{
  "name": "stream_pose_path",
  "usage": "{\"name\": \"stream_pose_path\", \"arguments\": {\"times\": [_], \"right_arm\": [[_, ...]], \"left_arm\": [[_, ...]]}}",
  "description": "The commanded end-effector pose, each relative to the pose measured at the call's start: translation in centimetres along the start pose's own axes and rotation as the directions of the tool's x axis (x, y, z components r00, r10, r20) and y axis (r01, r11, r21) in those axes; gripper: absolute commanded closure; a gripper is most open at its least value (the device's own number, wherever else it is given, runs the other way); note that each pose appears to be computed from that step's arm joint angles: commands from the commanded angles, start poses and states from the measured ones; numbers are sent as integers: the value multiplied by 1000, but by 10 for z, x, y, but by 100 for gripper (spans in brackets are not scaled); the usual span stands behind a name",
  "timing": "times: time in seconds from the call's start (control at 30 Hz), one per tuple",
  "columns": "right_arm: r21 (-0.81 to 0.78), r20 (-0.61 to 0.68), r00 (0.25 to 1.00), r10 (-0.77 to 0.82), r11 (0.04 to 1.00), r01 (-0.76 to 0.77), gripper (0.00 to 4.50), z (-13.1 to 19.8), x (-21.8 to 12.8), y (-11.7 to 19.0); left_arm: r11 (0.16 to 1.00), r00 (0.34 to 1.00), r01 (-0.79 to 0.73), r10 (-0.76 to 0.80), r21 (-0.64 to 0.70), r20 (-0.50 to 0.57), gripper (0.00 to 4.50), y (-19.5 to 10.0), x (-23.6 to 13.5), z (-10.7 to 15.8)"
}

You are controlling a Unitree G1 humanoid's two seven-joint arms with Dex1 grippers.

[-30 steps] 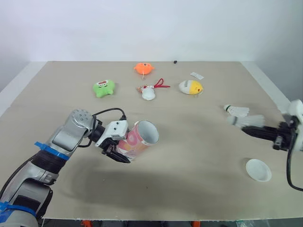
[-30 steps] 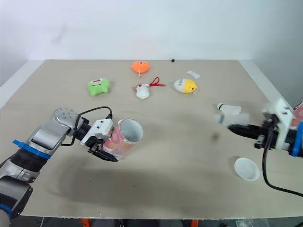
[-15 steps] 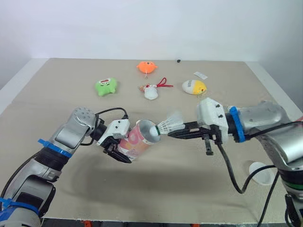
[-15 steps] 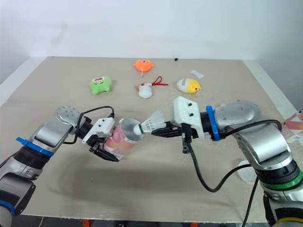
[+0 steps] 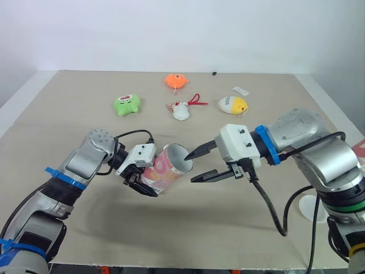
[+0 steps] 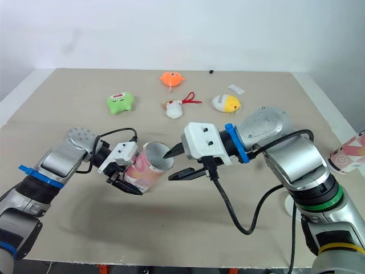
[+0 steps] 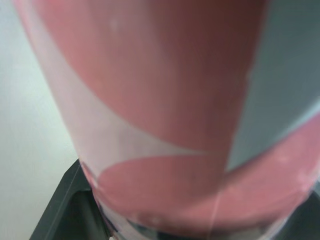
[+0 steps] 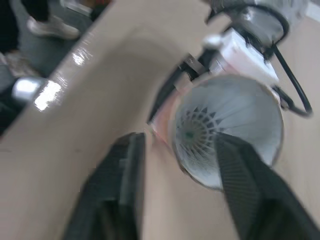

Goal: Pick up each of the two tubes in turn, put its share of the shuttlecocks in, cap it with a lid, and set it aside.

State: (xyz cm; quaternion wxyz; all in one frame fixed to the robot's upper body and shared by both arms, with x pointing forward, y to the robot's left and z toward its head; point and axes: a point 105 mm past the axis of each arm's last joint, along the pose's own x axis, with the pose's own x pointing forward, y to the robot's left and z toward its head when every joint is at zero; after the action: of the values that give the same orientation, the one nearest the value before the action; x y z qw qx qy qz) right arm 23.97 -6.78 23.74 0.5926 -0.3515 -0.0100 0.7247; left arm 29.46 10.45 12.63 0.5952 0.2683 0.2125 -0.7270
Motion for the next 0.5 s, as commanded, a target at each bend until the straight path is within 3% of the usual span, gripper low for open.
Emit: {"name": "stream_pose_path", "arguments": {"times": [0.03, 0.1, 0.17, 0.3, 0.33, 0.4, 0.5], "right_arm": [[-4, 49, 998, -44, 999, 45, 222, 15, -24, 3], [82, 10, 988, -154, 985, 153, 222, -1, -45, -1], [214, -140, 934, -330, 911, 354, 222, -45, -78, -8], [334, -398, 753, -524, 681, 651, 222, -119, -139, 8], [319, -466, 674, -574, 601, 733, 222, -137, -160, 16], [299, -549, 559, -622, 479, 825, 222, -161, -188, 32], [301, -606, 464, -646, 354, 885, 222, -184, -207, 45]], "left_arm": [[1000, 1000, -12, 12, 5, -2, 162, 1, 1, 1], [1000, 1000, -15, 15, 5, 0, 162, 1, 1, 2], [1000, 1000, -19, 19, 4, 1, 162, 1, 0, 1], [1000, 1000, -22, 22, -2, 3, 162, -1, 0, -1], [1000, 1000, -22, 22, -4, 3, 162, -2, 0, -2], [1000, 1000, -20, 20, -7, 3, 162, -3, 1, -3], [1000, 1000, -17, 17, -7, 3, 162, -3, 1, -3]]}}
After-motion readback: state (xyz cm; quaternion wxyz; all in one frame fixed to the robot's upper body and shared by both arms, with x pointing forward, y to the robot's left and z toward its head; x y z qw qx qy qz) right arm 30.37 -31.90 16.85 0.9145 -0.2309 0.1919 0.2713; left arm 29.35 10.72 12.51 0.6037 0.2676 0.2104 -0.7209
